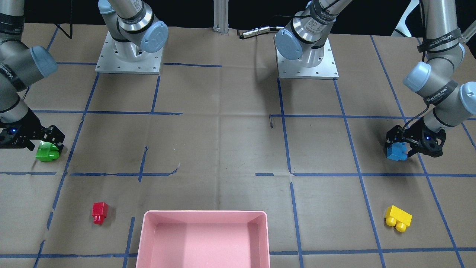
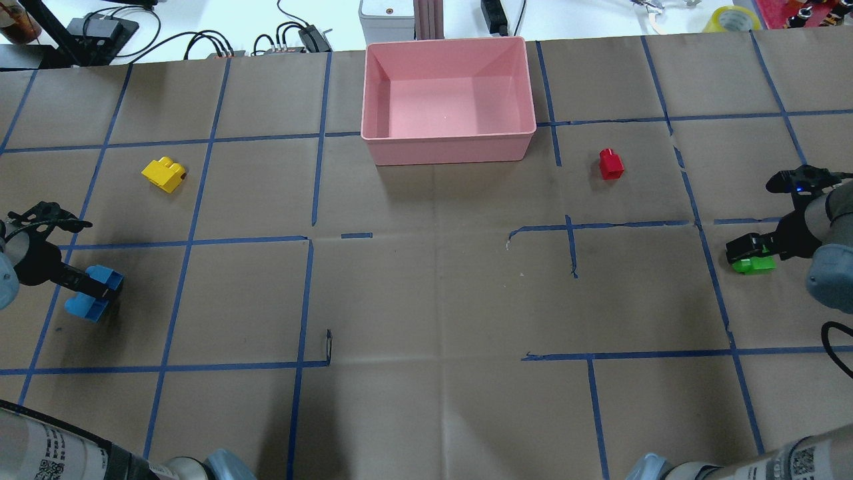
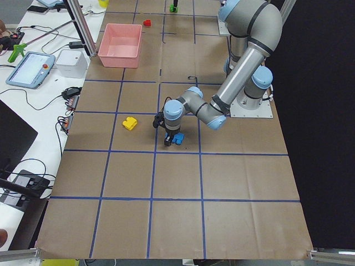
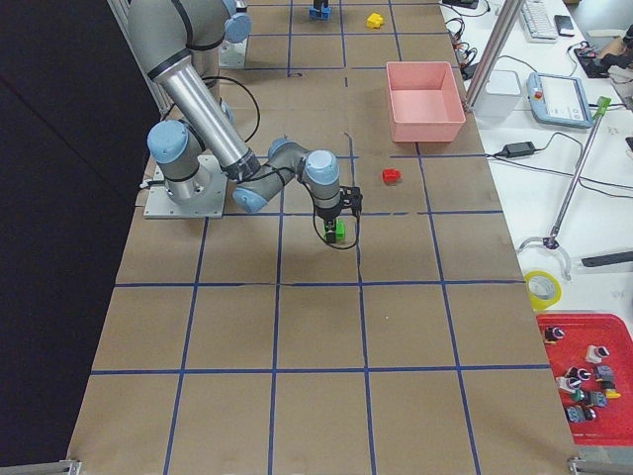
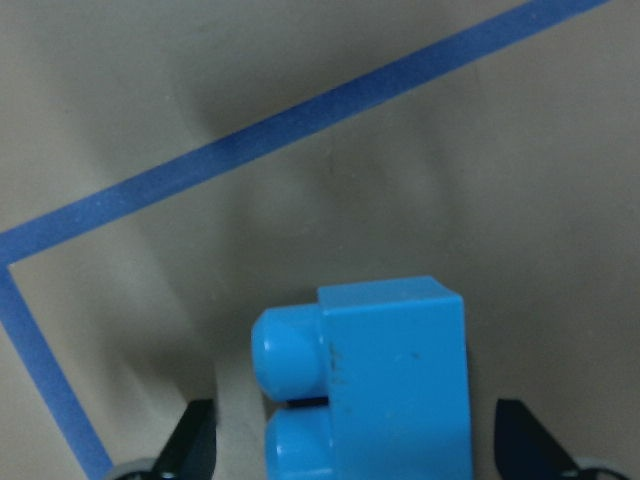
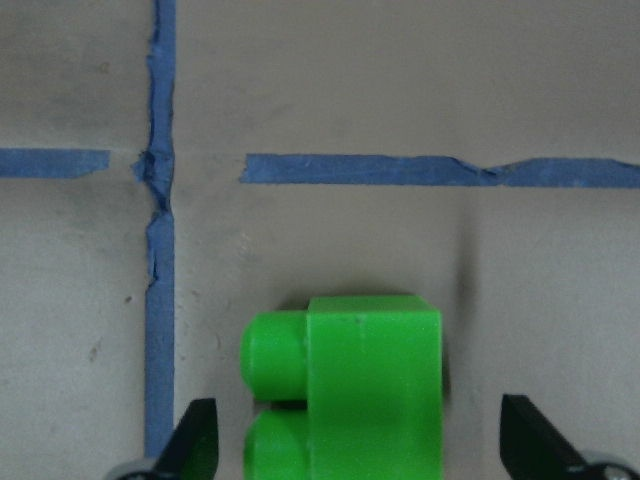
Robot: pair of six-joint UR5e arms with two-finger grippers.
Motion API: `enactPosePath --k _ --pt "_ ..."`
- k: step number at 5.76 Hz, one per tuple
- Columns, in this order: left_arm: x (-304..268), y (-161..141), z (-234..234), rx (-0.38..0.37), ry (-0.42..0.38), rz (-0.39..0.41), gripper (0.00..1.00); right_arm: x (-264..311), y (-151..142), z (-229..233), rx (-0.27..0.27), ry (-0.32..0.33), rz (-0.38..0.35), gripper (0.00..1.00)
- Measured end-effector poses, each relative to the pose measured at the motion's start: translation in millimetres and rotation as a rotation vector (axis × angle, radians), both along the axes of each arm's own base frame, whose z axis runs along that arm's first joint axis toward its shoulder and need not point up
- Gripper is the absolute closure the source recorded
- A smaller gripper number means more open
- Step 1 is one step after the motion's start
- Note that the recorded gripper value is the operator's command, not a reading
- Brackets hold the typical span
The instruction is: Put all blocks into box
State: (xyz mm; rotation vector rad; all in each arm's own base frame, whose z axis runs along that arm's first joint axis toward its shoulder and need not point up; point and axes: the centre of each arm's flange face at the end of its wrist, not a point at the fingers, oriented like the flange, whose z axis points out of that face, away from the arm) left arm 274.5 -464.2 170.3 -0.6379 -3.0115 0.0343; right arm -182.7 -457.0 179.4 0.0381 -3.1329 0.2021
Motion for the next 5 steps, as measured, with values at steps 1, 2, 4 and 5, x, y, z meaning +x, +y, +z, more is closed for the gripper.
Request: enactPosePath --k 1,2,4,5 --pt "-1.2 -1.1 0.1 -0.001 -0.001 -0.002 0.35 0.1 -0.4 -0.3 -0.003 -0.001 0.000 0.60" --pt "-1.6 -1.9 0.2 -0.001 -0.001 -0.003 0.46 -0.3 -0.3 -0.1 -0.003 -0.001 0.000 0.85" --pt "1.2 -5.9 7.3 -0.015 -0.013 -0.001 0.57 -3.4 -3.4 12.5 -0.018 0.016 -0.001 0.92" --pt "5.6 -12.5 20.5 -0.043 -0.028 0.011 0.57 -7.4 -10.2 41.3 -0.044 0.036 -0.001 0.93"
